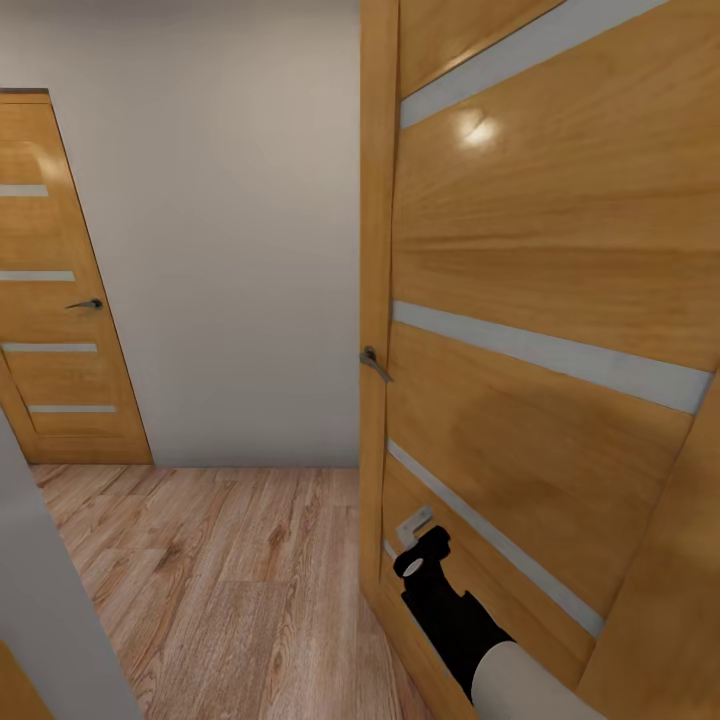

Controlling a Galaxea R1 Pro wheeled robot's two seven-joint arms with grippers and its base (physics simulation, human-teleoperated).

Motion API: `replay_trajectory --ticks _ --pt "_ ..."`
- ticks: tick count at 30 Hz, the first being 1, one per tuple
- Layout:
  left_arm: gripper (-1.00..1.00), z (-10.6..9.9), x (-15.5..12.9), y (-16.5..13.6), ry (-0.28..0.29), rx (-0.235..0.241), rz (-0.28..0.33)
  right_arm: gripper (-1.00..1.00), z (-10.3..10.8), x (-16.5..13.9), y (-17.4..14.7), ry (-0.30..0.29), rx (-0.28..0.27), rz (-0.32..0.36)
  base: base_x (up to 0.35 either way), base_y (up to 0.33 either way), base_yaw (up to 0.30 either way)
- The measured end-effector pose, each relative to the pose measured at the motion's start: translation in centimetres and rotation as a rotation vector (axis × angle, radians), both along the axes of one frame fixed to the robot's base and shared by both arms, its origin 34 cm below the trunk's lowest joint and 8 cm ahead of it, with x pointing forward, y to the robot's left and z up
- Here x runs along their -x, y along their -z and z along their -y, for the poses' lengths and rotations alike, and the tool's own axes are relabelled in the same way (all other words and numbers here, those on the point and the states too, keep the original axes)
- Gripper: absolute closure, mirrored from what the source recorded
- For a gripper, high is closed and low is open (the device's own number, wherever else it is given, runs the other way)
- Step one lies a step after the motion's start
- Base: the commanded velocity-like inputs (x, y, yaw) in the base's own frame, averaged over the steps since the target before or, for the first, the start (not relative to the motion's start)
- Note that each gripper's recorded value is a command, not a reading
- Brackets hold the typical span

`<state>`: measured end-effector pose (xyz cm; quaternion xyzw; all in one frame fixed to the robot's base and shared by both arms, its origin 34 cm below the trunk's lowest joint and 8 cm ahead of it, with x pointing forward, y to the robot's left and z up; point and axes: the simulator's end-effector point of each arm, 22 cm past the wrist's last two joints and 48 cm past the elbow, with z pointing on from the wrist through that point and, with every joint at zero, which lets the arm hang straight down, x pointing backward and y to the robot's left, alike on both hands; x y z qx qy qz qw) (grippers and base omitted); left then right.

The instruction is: Move the two storage containers from the living room to the garage. In the garage, place one container on the floor and stack the other container on top of it (either order is fine).

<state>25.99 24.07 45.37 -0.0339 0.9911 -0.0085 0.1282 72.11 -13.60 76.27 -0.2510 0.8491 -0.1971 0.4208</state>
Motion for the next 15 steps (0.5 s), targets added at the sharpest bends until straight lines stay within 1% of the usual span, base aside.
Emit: replay_trajectory --ticks 7,11,15 --pt "-1.0 -0.03 -0.01 0.0 0.0 -0.001 0.0 -1.0 0.72 0.27 0.16 0.019 0.039 -0.026 0.0 0.0 0.0" --pt "-1.0 -0.03 0.0 0.0 0.0 -0.001 0.0 -1.0 0.88 0.24 0.08 0.024 0.046 -0.031 0.0 0.0 0.0" --pt "-1.0 -0.02 0.0 0.0 0.0 -0.001 0.0 -1.0 0.98 -0.42 -0.67 0.028 0.045 -0.022 0.0 0.0 0.0"
